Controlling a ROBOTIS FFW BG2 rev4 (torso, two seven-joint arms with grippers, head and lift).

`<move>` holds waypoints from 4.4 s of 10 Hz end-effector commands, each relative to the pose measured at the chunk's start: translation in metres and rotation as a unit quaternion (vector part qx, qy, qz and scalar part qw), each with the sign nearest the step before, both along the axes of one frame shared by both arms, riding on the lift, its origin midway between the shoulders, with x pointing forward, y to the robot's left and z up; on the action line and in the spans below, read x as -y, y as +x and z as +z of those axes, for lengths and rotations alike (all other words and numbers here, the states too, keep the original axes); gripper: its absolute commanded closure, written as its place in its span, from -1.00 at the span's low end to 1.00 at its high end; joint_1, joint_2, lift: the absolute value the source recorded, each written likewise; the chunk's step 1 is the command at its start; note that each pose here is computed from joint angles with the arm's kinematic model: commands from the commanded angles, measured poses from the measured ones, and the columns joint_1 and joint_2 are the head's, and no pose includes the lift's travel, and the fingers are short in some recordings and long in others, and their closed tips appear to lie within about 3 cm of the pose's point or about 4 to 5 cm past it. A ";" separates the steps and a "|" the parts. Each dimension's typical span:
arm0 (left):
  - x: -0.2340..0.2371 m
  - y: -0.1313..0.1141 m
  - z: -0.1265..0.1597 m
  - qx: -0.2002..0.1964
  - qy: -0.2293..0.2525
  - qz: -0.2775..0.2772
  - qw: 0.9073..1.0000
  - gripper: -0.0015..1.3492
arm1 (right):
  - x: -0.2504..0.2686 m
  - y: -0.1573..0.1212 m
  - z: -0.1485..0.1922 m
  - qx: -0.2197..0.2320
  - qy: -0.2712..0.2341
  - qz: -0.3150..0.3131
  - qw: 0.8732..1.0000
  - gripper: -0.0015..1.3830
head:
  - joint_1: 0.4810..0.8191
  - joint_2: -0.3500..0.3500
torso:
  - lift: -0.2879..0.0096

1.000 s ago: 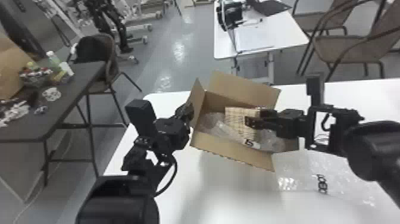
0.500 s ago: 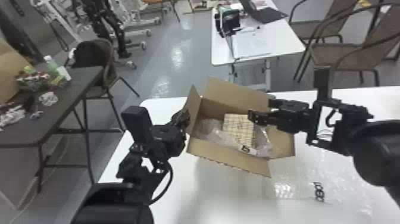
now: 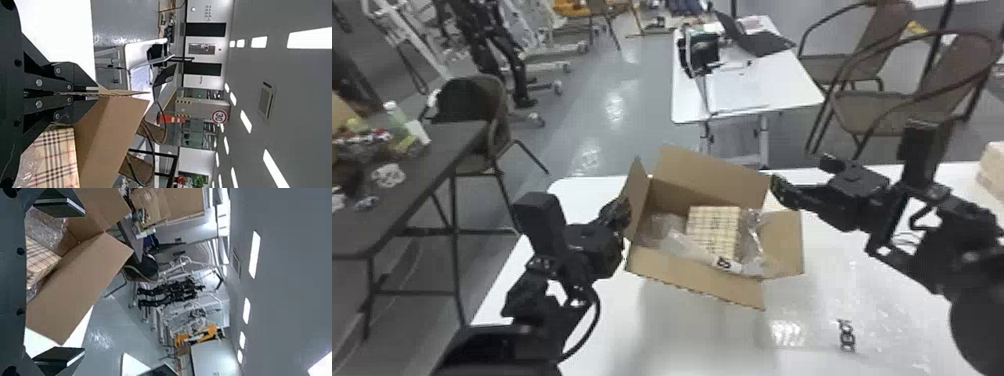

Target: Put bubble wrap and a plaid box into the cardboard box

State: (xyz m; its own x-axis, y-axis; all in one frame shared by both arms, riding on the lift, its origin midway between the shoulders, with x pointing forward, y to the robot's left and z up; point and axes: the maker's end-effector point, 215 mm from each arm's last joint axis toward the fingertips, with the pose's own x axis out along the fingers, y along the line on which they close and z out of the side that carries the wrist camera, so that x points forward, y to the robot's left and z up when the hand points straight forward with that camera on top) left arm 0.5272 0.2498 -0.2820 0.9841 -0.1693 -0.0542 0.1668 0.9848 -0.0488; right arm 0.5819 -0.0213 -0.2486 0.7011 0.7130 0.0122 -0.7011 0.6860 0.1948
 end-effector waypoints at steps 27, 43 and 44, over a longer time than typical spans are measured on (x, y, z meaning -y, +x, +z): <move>-0.159 -0.040 -0.060 0.033 -0.178 0.347 0.920 0.81 | 0.147 -0.089 -0.097 0.024 -0.086 -0.280 0.956 -0.90 | 0.27 0.71 | 0.20; -0.200 -0.159 0.029 0.234 0.028 0.493 0.838 -0.51 | 0.142 -0.089 -0.097 0.024 -0.093 -0.266 0.959 -0.90 | 0.27 0.98 | 0.20; -0.190 -0.155 0.038 0.242 0.034 0.455 0.856 -0.51 | 0.142 -0.090 -0.096 0.026 -0.094 -0.267 0.959 -0.90 | 0.27 1.00 | 0.20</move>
